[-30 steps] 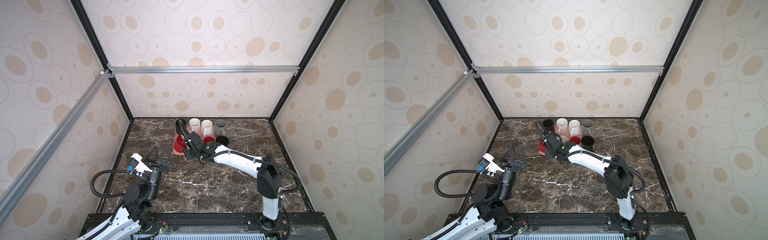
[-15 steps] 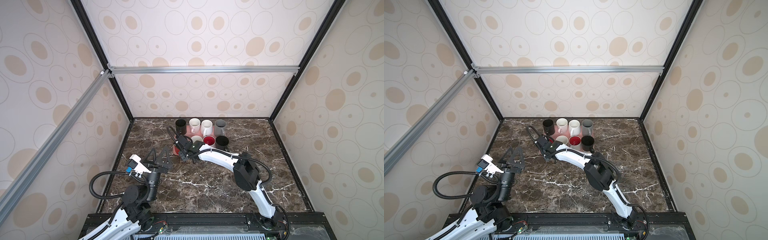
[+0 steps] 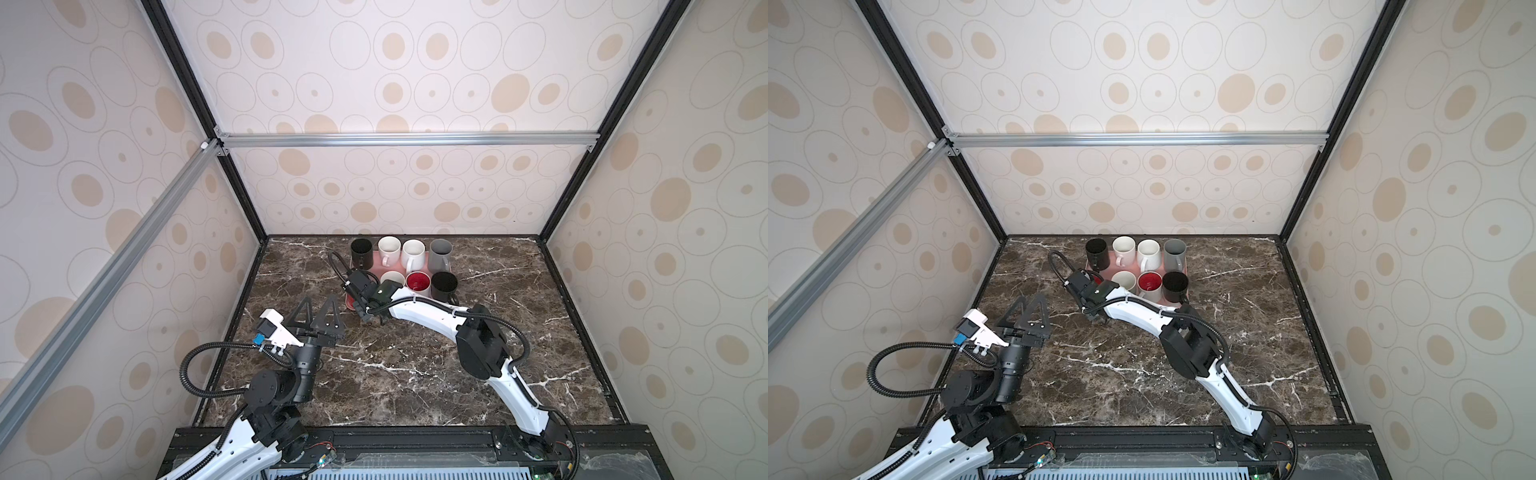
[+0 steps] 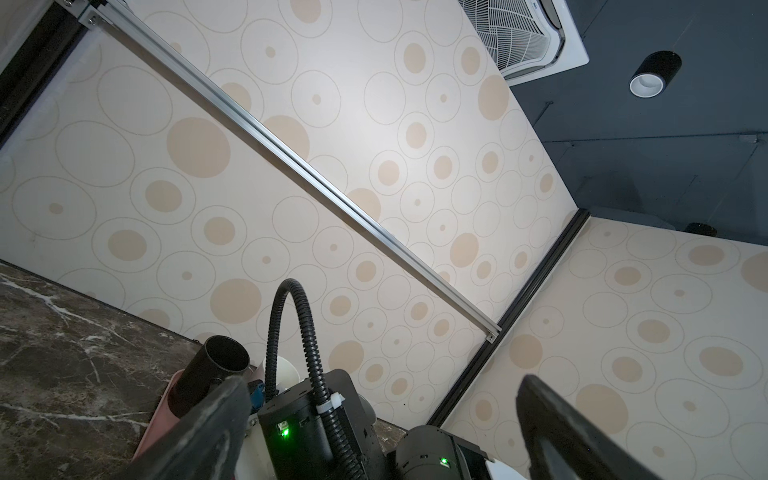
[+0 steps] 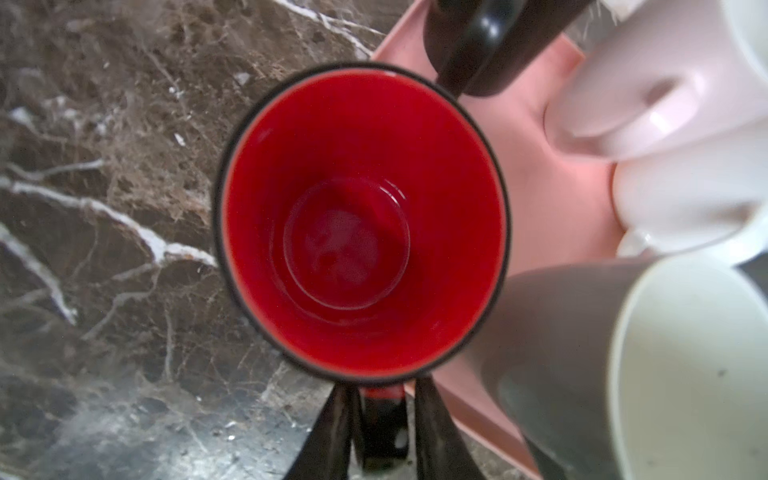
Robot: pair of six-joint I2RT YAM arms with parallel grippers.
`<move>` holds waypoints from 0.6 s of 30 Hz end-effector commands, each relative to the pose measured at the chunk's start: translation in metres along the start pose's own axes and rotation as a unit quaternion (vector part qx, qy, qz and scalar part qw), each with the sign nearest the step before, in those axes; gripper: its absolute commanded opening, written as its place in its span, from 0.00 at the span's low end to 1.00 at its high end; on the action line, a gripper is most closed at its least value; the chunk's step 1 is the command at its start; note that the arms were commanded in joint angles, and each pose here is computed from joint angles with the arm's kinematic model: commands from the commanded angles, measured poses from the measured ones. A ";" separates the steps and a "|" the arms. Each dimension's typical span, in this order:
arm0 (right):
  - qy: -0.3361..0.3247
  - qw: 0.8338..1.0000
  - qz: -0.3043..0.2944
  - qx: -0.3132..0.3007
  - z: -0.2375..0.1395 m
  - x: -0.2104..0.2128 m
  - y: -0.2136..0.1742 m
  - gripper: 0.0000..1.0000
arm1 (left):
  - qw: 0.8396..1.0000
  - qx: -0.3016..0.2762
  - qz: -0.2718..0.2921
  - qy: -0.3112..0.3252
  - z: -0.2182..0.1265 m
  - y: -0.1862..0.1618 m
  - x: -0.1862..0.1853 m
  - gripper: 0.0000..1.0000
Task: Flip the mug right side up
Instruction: 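Lower the upright red mug onto the pink tray with the right gripper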
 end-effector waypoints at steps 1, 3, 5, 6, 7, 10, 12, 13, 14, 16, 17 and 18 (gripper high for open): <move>-0.003 0.999 0.005 -0.043 -0.021 -0.008 0.015 0.44 | 1.000 -0.011 0.007 0.004 0.000 0.006 -0.002 0.99; 0.011 0.997 0.009 -0.075 -0.031 -0.009 0.016 0.53 | 1.000 -0.012 0.007 0.004 0.000 0.007 -0.002 0.99; 0.025 0.992 0.017 -0.119 -0.045 -0.011 0.019 0.60 | 1.000 -0.012 0.008 0.004 0.000 0.007 -0.002 0.99; 0.028 0.990 0.022 -0.135 -0.053 -0.013 0.020 0.62 | 1.000 -0.012 0.007 0.003 0.000 0.007 -0.002 0.99; 0.029 0.988 0.026 -0.147 -0.060 -0.015 0.020 0.65 | 1.000 -0.012 0.008 0.004 0.000 0.007 -0.002 0.99; 0.041 0.983 0.041 -0.174 -0.080 -0.020 0.014 0.70 | 1.000 -0.010 0.011 0.006 0.000 0.006 -0.002 0.99; 0.055 0.978 0.052 -0.193 -0.096 -0.023 0.007 0.73 | 1.000 -0.008 0.013 0.008 0.001 0.005 -0.002 0.99; 0.061 0.976 0.059 -0.200 -0.103 -0.025 0.001 0.76 | 1.000 -0.007 0.014 0.009 0.001 0.005 -0.001 0.99; 0.064 0.974 0.064 -0.206 -0.109 -0.026 -0.004 0.78 | 1.000 -0.005 0.015 0.009 0.002 0.004 -0.001 0.99; 0.061 0.971 0.081 -0.216 -0.122 -0.033 -0.020 0.78 | 1.000 0.001 0.022 0.011 0.003 0.001 -0.001 0.99; 0.058 0.969 0.087 -0.222 -0.128 -0.036 -0.028 0.79 | 1.000 0.005 0.027 0.013 0.005 -0.001 0.000 0.99; 0.057 0.967 0.094 -0.229 -0.134 -0.039 -0.038 0.80 | 0.999 0.010 0.037 0.016 0.007 -0.004 0.000 0.99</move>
Point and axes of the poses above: each gripper's point midway between its finger pads, its own z axis out along the fingers, its own x axis along the line the jaws close on, y = z × x, the point moved 7 cm from there along -z, back along the fingers, and after that the axes turned 15 degrees about -z, right-handed, at the moved point
